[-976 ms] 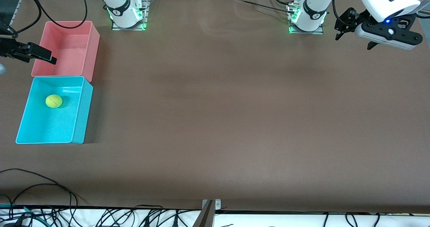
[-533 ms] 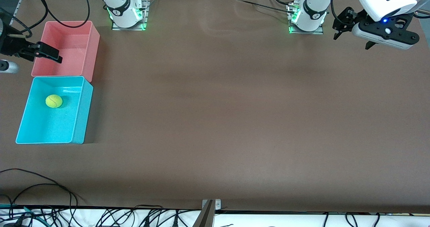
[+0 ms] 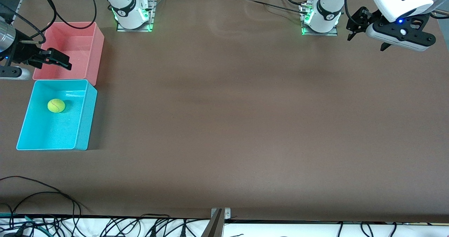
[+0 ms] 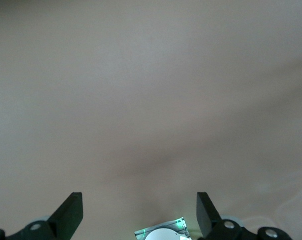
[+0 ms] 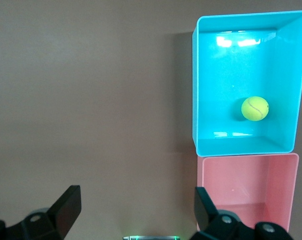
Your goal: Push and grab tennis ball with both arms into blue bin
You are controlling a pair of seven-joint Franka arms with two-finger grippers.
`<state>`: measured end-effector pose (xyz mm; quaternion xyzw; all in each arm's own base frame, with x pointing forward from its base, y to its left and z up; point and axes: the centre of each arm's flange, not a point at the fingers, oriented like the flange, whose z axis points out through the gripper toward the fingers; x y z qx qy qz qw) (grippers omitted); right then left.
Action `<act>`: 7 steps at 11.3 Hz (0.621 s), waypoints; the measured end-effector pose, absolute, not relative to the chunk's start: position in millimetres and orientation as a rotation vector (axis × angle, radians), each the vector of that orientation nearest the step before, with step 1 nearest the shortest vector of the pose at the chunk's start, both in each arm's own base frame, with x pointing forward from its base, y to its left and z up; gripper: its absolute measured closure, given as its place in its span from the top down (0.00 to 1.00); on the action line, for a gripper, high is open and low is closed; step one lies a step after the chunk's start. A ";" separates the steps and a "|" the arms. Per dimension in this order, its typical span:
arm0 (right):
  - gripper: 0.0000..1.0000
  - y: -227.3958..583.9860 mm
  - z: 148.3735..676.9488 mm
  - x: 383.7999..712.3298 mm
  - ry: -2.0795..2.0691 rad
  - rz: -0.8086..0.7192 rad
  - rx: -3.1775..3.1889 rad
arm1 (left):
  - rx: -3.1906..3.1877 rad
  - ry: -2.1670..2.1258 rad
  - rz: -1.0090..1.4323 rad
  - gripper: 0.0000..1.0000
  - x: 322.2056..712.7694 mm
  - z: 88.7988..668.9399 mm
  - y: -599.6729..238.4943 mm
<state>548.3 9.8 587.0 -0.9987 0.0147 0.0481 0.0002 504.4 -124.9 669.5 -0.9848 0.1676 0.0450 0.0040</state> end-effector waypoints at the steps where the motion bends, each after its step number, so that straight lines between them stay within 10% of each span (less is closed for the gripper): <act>1: 1.00 12.3 588.3 547.4 0.039 0.148 -3.138 | -3.086 0.526 0.141 1.00 504.3 669.5 -125.0; 7: 1.00 11.9 591.8 545.9 0.118 0.135 -3.138 | -3.085 0.527 0.147 1.00 503.8 669.2 -125.4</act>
